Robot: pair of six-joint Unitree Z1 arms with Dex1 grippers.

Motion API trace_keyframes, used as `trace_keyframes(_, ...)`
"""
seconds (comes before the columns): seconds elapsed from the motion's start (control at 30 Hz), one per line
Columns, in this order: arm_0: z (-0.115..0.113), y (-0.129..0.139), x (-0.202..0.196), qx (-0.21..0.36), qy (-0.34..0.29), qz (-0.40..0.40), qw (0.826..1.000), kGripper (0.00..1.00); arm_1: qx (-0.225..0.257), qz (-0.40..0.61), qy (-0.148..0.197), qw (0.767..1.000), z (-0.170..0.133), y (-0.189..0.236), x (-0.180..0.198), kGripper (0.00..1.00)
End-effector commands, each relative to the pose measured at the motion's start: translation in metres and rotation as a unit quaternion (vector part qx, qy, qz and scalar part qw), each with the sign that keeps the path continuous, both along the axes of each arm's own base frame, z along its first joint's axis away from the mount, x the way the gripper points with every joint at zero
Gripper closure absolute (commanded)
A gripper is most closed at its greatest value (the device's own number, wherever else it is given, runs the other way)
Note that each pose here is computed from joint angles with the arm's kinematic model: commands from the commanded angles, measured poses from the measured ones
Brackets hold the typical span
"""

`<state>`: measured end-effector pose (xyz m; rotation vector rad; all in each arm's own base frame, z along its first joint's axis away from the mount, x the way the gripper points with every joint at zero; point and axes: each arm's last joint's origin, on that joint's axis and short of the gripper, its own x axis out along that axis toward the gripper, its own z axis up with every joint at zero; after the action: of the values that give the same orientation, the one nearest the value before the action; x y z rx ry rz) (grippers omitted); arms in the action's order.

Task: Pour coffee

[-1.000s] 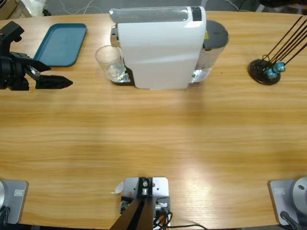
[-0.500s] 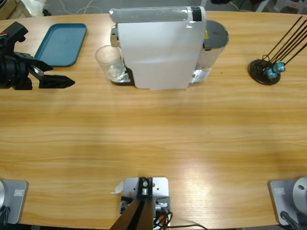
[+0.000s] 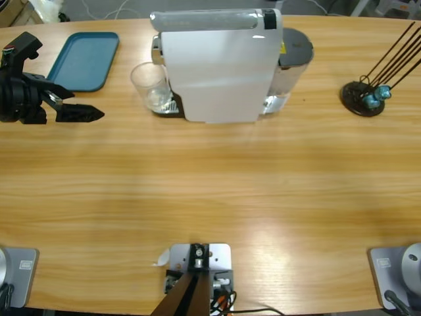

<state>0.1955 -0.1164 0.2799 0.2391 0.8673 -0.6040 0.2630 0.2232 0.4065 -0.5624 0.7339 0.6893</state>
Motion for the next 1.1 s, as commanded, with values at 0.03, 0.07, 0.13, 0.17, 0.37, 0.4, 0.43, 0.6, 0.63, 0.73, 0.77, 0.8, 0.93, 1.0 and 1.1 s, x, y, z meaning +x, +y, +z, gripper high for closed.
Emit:
trace_keyframes(0.03, -0.016, -0.001, 0.0, 0.016, 0.023, 0.004, 1.0, 0.064, -0.024, -0.014, 0.035, 0.999, -0.029, 0.0, 0.019, 1.0)
trace_keyframes(0.07, -0.016, -0.001, 0.0, 0.016, 0.023, 0.004, 1.0, 0.064, -0.025, -0.016, 0.035, 0.999, -0.03, -0.001, 0.02, 1.0)
trace_keyframes(0.13, -0.016, -0.001, 0.0, 0.015, 0.023, 0.003, 1.0, 0.064, -0.026, -0.019, 0.036, 0.999, -0.031, -0.002, 0.022, 1.0)
trace_keyframes(0.17, -0.016, -0.001, 0.0, 0.015, 0.024, 0.003, 1.0, 0.064, -0.027, -0.019, 0.036, 0.999, -0.032, -0.002, 0.022, 1.0)
trace_keyframes(0.37, -0.016, -0.001, 0.0, 0.015, 0.024, 0.003, 1.0, 0.064, -0.03, -0.021, 0.041, 0.999, -0.037, 0.001, 0.027, 1.0)
trace_keyframes(0.4, -0.016, -0.001, 0.0, 0.014, 0.023, 0.003, 1.0, 0.064, -0.03, -0.021, 0.041, 0.998, -0.037, 0.002, 0.028, 1.0)
trace_keyframes(0.43, -0.016, -0.001, 0.0, 0.014, 0.023, 0.003, 1.0, 0.064, -0.03, -0.022, 0.042, 0.998, -0.038, 0.002, 0.028, 1.0)
trace_keyframes(0.6, -0.016, -0.001, 0.0, 0.015, 0.024, 0.003, 1.0, 0.064, -0.032, -0.022, 0.046, 0.998, -0.041, 0.003, 0.029, 1.0)
trace_keyframes(0.63, -0.016, -0.001, 0.0, 0.015, 0.024, 0.002, 1.0, 0.064, -0.032, -0.021, 0.046, 0.998, -0.041, 0.003, 0.029, 1.0)
trace_keyframes(0.73, -0.016, -0.001, 0.0, 0.015, 0.024, 0.002, 1.0, 0.064, -0.032, -0.022, 0.046, 0.998, -0.041, 0.003, 0.029, 1.0)
trace_keyframes(0.77, -0.016, -0.001, 0.0, 0.015, 0.024, 0.002, 1.0, 0.064, -0.032, -0.022, 0.047, 0.998, -0.042, 0.003, 0.029, 1.0)
trace_keyframes(0.8, -0.016, -0.002, 0.0, 0.015, 0.024, 0.002, 1.0, 0.064, -0.032, -0.022, 0.048, 0.998, -0.042, 0.003, 0.029, 1.0)
trace_keyframes(0.93, -0.016, -0.001, 0.0, 0.015, 0.024, 0.002, 1.0, 0.064, -0.033, -0.021, 0.05, 0.998, -0.044, 0.004, 0.03, 1.0)
trace_keyframes(1.0, -0.016, -0.002, 0.0, 0.015, 0.024, 0.002, 1.0, 0.064, -0.033, -0.02, 0.054, 0.998, -0.046, 0.005, 0.031, 1.0)
trace_keyframes(1.1, -0.017, -0.002, 0.001, 0.015, 0.025, 0.002, 1.0, 0.064, -0.033, -0.019, 0.058, 0.998, -0.049, 0.007, 0.033, 1.0)
